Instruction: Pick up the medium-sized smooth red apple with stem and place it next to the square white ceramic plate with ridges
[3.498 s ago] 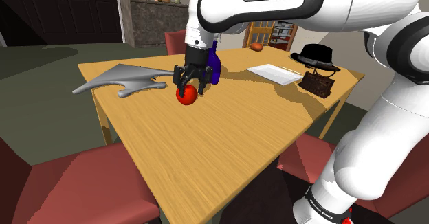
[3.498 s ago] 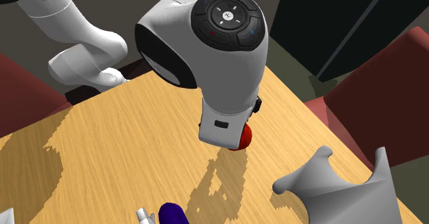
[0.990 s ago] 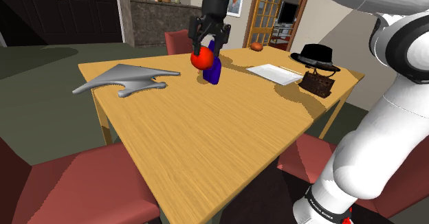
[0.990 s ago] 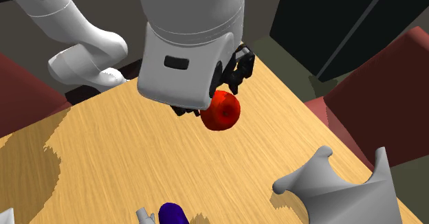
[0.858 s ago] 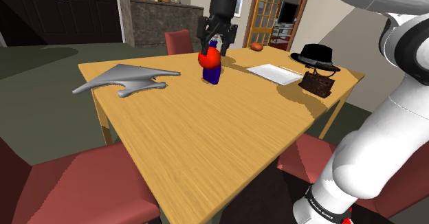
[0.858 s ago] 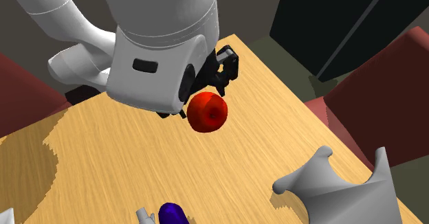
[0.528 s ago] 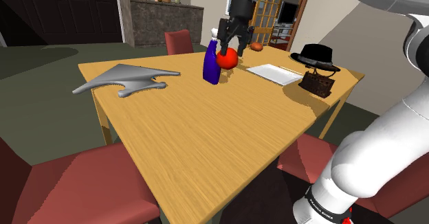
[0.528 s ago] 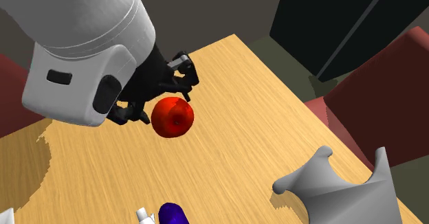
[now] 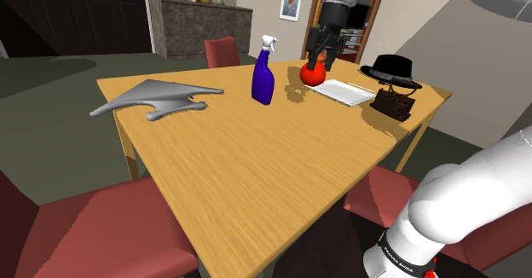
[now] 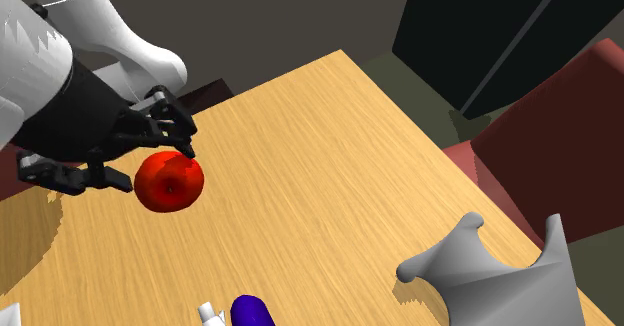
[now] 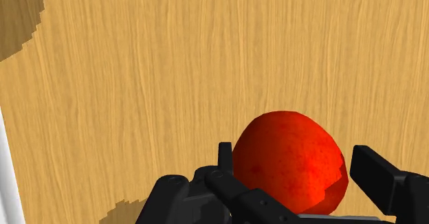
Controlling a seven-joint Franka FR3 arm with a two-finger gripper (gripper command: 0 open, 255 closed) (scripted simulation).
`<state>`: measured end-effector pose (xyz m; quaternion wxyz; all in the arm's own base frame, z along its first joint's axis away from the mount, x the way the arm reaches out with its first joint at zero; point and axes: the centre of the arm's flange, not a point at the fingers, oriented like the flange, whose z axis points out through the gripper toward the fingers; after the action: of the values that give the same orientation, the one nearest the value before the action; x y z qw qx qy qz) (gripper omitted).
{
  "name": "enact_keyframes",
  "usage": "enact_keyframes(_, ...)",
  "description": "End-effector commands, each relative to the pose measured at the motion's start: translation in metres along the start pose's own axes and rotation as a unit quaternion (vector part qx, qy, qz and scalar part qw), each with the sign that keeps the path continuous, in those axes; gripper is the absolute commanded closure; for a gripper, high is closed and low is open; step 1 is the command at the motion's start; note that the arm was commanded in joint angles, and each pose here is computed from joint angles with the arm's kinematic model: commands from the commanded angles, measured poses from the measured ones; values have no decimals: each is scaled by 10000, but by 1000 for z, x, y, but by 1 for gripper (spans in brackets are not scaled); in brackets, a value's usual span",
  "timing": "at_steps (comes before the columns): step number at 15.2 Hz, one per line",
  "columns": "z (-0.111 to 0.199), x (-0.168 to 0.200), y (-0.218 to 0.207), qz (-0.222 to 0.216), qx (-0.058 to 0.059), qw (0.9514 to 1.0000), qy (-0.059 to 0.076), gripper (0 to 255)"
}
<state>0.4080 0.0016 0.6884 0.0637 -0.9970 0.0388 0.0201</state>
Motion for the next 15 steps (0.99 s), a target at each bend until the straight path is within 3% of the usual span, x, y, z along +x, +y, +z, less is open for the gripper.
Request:
enact_keyframes(1,-1,-10,28,-6,3,10000,-3,255)
enact_keyframes(15,-20,-75,200,-6,3,10000,-3,255)
